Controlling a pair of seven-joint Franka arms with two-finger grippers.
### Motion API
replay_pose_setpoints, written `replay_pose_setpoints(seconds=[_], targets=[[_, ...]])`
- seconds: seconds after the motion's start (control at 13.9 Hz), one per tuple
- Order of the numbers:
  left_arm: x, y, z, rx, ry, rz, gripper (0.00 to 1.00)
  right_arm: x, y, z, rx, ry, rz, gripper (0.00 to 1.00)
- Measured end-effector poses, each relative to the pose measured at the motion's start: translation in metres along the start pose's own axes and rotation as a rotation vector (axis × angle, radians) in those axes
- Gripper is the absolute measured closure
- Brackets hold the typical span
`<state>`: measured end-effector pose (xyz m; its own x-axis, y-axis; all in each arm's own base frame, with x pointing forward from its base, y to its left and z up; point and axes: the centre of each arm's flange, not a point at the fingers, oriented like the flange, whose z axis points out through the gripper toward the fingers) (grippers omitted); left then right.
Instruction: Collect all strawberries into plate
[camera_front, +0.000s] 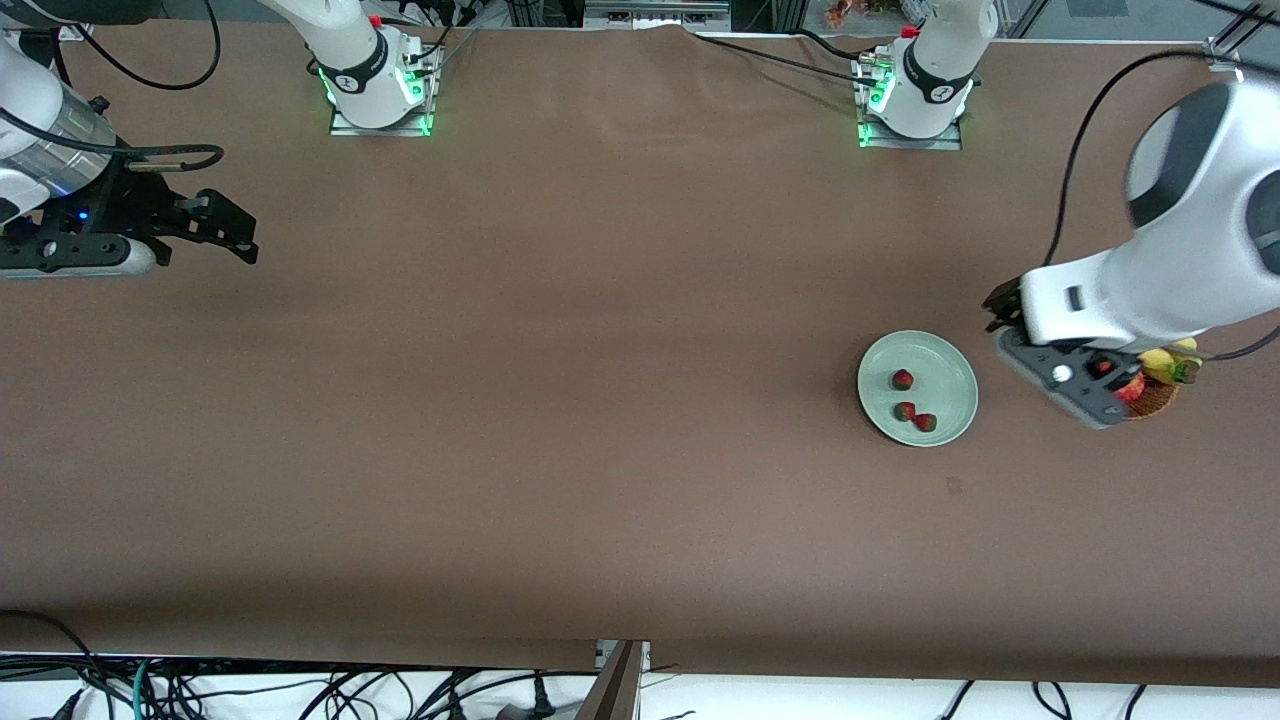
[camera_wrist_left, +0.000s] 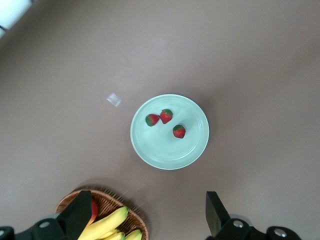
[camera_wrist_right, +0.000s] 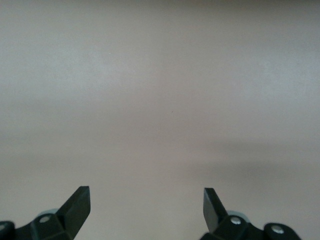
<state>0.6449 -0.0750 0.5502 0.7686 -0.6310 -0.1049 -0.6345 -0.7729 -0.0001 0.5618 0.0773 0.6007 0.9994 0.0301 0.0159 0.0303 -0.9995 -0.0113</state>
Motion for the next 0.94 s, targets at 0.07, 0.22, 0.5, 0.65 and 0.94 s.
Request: replay_pose_setpoints(seconds=[0.07,0.22,0.5,0.65,0.94], targets=[[-0.006,-0.006,-0.016,0.006,0.016,-0.022,0.0,0.0,0.0,0.0,0.0,0.0,0.0,0.0],[-0.018,-0.017,-0.039,0.013,0.036,-0.122,0.0,0.0,0.0,0.0,0.0,0.0,0.0,0.0],[-0.034,0.01,-0.054,-0.014,0.02,-0.458,0.0,0.0,0.0,0.0,0.0,0.001,0.0,0.0],[-0.056,0.009,-0.052,-0.006,0.034,-0.554,0.0,0.0,0.0,0.0,0.0,0.001,0.0,0.0],[-0.099,0.015,-0.027,-0.032,0.066,-0.676,0.0,0.0,0.0,0.0,0.0,0.001,0.0,0.0]])
